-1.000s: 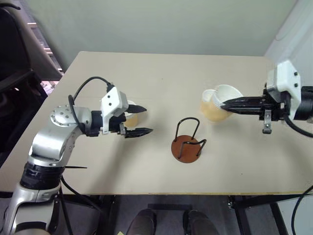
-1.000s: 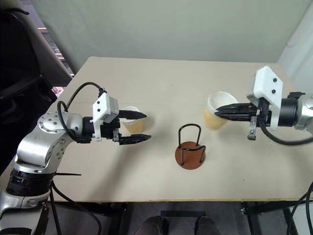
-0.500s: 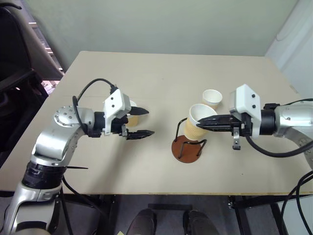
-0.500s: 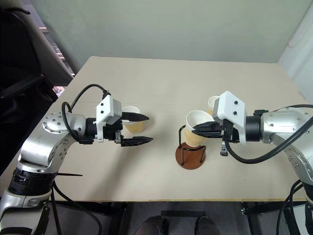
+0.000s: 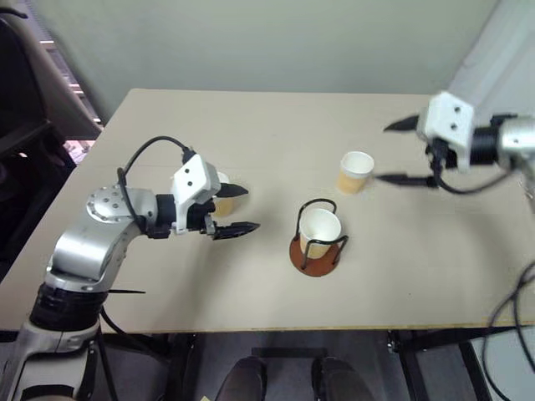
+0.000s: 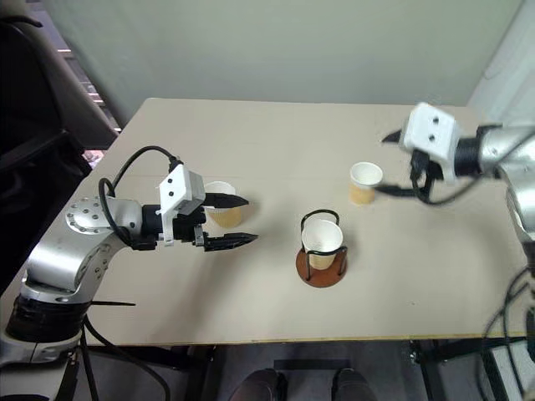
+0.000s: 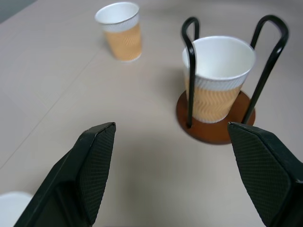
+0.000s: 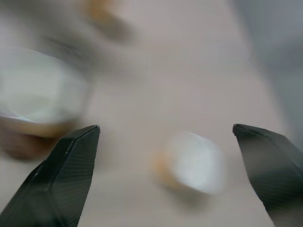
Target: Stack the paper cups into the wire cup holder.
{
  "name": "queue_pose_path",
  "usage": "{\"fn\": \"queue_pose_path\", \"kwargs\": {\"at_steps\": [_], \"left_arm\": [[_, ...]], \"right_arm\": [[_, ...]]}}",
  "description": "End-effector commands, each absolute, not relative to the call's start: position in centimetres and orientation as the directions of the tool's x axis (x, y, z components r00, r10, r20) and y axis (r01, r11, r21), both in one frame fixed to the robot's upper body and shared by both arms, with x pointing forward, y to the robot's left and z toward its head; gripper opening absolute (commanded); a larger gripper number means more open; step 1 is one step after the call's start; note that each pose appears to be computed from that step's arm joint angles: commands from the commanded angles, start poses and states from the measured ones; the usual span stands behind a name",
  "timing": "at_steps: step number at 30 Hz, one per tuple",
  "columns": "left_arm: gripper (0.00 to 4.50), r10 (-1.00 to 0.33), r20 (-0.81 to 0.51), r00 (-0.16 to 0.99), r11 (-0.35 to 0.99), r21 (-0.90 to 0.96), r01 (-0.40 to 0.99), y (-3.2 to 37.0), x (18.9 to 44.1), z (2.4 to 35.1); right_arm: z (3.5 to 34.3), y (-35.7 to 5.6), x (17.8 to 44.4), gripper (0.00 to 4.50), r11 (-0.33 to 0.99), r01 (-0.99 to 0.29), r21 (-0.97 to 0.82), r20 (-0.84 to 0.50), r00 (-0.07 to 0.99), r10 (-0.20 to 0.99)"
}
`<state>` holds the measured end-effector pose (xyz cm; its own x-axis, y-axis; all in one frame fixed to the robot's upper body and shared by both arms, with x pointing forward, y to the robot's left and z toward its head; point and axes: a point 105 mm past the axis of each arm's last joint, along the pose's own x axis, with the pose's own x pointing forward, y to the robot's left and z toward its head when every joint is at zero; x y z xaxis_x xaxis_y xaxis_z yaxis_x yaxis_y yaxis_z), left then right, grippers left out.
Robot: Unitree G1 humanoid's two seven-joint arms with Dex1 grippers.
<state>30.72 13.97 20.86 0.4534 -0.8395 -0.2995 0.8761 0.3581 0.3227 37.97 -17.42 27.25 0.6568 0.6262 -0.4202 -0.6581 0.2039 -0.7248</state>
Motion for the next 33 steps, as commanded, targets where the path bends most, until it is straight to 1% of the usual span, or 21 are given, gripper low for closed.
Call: {"fn": "queue_pose_path", "kwargs": {"at_steps": [1,3,8,13,16,17,18,20,23,28,29,30,32,33], "left_arm": [[4.06,-0.838,-0.269,0.475,0.364,0.373,0.854,13.4,30.8,21.9],[4.06,-0.833,-0.265,0.486,0.374,0.378,0.847,13.3,30.8,21.8],[4.06,-0.826,-0.261,0.501,0.394,0.368,0.842,13.4,30.0,21.5],[4.06,-0.818,-0.263,0.511,0.408,0.36,0.839,13.5,29.1,21.3],[4.06,-0.813,-0.263,0.519,0.416,0.36,0.835,13.6,29.0,21.4],[4.06,-0.811,-0.263,0.522,0.42,0.36,0.833,13.7,28.9,21.5],[4.06,-0.809,-0.263,0.525,0.423,0.36,0.832,13.8,28.9,21.5],[4.06,-0.807,-0.263,0.529,0.426,0.36,0.83,14.0,28.9,21.6],[4.06,-0.807,-0.263,0.528,0.424,0.363,0.83,14.0,29.0,21.6],[4.06,-0.816,-0.259,0.517,0.409,0.374,0.833,13.7,29.5,21.7],[4.06,-0.819,-0.258,0.512,0.403,0.376,0.834,13.7,29.5,21.8],[4.06,-0.822,-0.258,0.508,0.399,0.377,0.836,13.6,29.5,21.8],[4.06,-0.825,-0.258,0.503,0.392,0.378,0.838,13.6,29.7,21.8],[4.06,-0.828,-0.258,0.498,0.388,0.378,0.841,13.5,29.7,21.8]], "right_arm": [[23.4,-16.0,41.5,4.48,0.096,-0.672,-0.735,-0.515,0.644,0.565],[22.3,-15.4,42.7,4.48,0.073,-0.676,-0.733,-0.537,0.641,0.548],[21.3,-15.0,43.8,4.48,0.071,-0.68,-0.73,-0.546,0.643,0.537],[19.4,-15.7,44.5,4.48,0.068,-0.683,-0.727,-0.581,0.665,0.469],[18.9,-15.7,44.6,4.48,0.069,-0.69,-0.72,-0.589,0.661,0.465],[18.9,-15.5,44.5,4.1,0.065,-0.694,-0.717,-0.59,0.654,0.473],[19.0,-15.4,44.5,3.89,0.067,-0.692,-0.719,-0.585,0.654,0.48],[19.6,-15.1,44.5,3.19,0.07,-0.685,-0.725,-0.57,0.654,0.498],[20.8,-15.0,44.3,2.08,0.078,-0.683,-0.727,-0.548,0.644,0.534],[23.3,-14.6,42.9,0.17,0.067,-0.701,-0.71,-0.513,0.58,0.633],[23.9,-14.7,42.7,0.03,0.062,-0.696,-0.715,-0.502,0.574,0.647],[24.5,-14.7,42.3,0.03,0.06,-0.692,-0.719,-0.49,0.567,0.662],[26.6,-14.6,41.1,0.03,0.068,-0.694,-0.717,-0.445,0.529,0.723],[28.2,-14.5,40.0,0.03,0.073,-0.705,-0.706,-0.413,0.492,0.766]]}}
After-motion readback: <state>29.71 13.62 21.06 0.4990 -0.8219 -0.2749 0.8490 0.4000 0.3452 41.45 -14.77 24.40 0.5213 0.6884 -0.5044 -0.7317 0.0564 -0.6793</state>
